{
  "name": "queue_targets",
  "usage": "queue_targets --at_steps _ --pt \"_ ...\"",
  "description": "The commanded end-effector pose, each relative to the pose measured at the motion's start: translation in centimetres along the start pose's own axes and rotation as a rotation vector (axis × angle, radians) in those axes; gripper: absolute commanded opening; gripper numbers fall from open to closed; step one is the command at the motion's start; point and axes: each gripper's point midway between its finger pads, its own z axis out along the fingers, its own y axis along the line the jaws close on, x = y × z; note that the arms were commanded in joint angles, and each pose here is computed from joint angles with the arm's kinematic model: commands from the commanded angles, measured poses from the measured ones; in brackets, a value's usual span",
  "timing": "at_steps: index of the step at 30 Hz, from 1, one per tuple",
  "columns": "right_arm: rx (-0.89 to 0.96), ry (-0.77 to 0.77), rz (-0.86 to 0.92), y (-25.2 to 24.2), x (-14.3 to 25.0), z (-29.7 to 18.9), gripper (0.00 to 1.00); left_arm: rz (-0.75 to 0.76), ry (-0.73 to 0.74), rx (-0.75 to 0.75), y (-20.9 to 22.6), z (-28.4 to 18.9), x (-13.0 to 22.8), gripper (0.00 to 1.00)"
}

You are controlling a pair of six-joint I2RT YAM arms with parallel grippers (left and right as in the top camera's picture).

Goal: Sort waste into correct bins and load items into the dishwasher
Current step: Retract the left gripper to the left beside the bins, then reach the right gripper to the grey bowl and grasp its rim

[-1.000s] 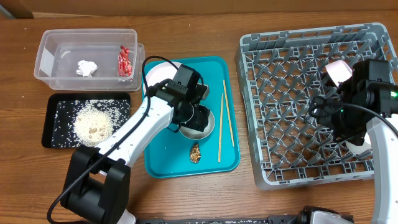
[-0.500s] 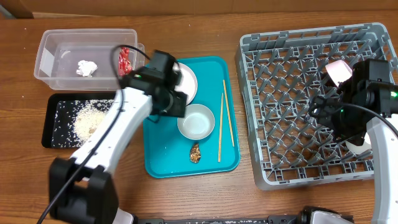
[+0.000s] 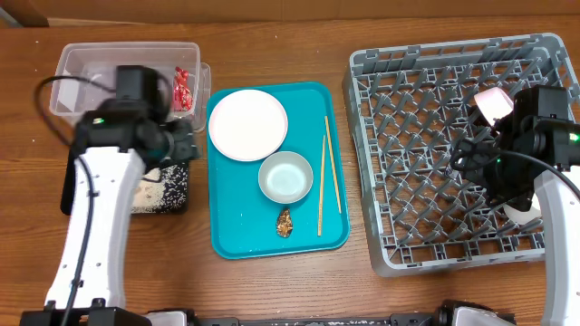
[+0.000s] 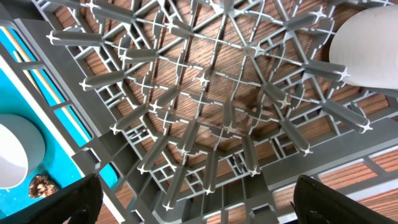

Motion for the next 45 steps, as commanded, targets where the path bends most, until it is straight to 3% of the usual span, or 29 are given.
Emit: queue_targets --at_steps 1,4,17,26,29,36,45 --pt "0.010 -0.013 0.009 -0.3 0.0 -0.2 1.00 -0.140 -0.033 0.007 1.3 -1.1 -0.9 0.82" --pt "0.010 -0.013 0.009 -0.3 0.0 -0.2 1.00 -0.192 -0.020 0.045 1.2 -1.1 -0.9 0.93" --pt "-0.022 -0.086 0.002 0.4 -1.8 -0.2 1.00 -0.189 -0.037 0.017 1.7 -1.1 -1.2 0.98" --pt "-0.344 -0.159 -0.050 6.2 -4.0 -1.6 1.00 -0.189 -0.047 -0.010 2.2 -1.1 -1.4 1.00" --pt "-0.373 -0.189 -0.078 7.1 -4.6 -2.0 1.00 -0.190 -0.071 0.000 2.0 -1.1 -2.0 1.00" --pt "-0.420 -0.240 -0.265 12.4 -3.7 -2.4 1.00 -0.189 -0.096 0.009 1.8 -1.2 -2.6 1.00" --pt "-0.411 -0.291 -0.571 21.1 0.7 -1.5 1.00 -0.189 -0.096 0.009 1.8 -1.2 -2.6 1.00"
